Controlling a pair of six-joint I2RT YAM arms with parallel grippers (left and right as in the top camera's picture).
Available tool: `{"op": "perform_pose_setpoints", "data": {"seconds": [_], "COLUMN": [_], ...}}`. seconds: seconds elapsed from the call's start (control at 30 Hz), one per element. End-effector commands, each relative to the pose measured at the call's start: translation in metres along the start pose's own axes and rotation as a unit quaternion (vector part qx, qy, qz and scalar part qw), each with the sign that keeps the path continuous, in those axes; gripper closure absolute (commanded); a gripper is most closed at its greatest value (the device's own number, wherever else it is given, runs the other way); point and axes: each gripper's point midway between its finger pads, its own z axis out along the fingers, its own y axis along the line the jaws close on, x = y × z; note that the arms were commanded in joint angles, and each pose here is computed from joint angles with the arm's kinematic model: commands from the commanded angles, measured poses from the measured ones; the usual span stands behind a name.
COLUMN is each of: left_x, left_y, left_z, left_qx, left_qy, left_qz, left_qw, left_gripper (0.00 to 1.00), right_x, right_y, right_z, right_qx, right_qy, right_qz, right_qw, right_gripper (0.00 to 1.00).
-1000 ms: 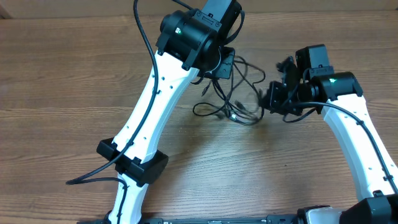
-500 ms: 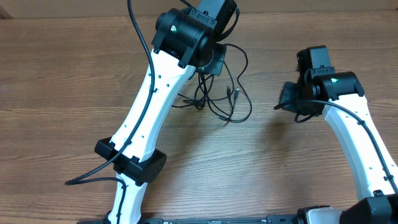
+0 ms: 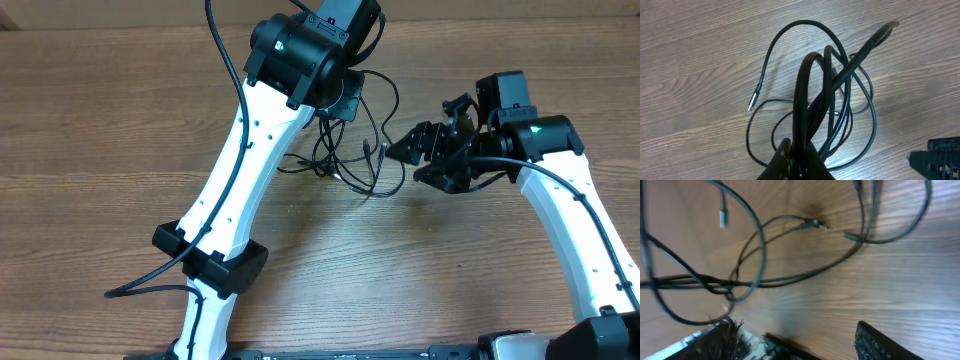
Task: Untangle cables
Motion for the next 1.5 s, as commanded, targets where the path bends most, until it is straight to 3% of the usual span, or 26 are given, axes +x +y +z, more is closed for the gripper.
{"op": "perform_pose_setpoints", "data": {"seconds": [0.0, 0.37, 0.47, 0.57, 0.9, 1.03, 1.1, 1.33, 1.47], "left_x": [-0.001, 0.003, 0.004, 0.005, 0.007, 0.007, 0.007, 0.007, 0.007], "left_y": [-0.001, -0.013, -0.017, -0.021, -0.028, -0.028, -0.028, -0.026, -0.026], "left_z": [-0.02, -0.02, -0.021, -0.021, -0.022, -0.022, -0.022, -0.022, -0.022], "left_qx": [0.008, 0.043, 0.049, 0.051, 0.054, 0.054, 0.054, 0.05, 0.049], "left_qy": [-0.022, -0.011, -0.01, -0.01, -0.009, -0.009, -0.009, -0.011, -0.012], "left_qz": [0.009, 0.011, 0.013, 0.017, 0.025, 0.025, 0.025, 0.037, 0.042], "left_qw": [1.0, 0.999, 0.999, 0.999, 0.998, 0.998, 0.998, 0.998, 0.998], "left_gripper": [0.96, 0.96, 0.96, 0.96, 0.96, 0.96, 0.96, 0.96, 0.96], "right_x": [0.005, 0.006, -0.001, -0.005, -0.002, -0.001, -0.002, -0.018, -0.03], "right_y": [0.004, 0.033, 0.039, 0.036, 0.033, 0.028, 0.02, -0.031, -0.082], "right_z": [0.008, 0.038, 0.041, 0.045, 0.056, 0.057, 0.056, 0.042, 0.013], "right_qx": [-0.024, -0.069, -0.067, -0.05, -0.01, 0.004, 0.022, 0.142, 0.249], "right_qy": [0.015, 0.006, -0.017, -0.036, -0.063, -0.069, -0.077, -0.133, -0.175], "right_qz": [0.057, 0.025, 0.031, 0.055, 0.063, 0.064, 0.07, 0.046, 0.066], "right_qw": [0.998, 0.997, 0.997, 0.997, 0.996, 0.996, 0.994, 0.98, 0.95], "right_gripper": [0.27, 0.28, 0.38, 0.55, 0.71, 0.88, 0.96, 0.96, 0.96]}}
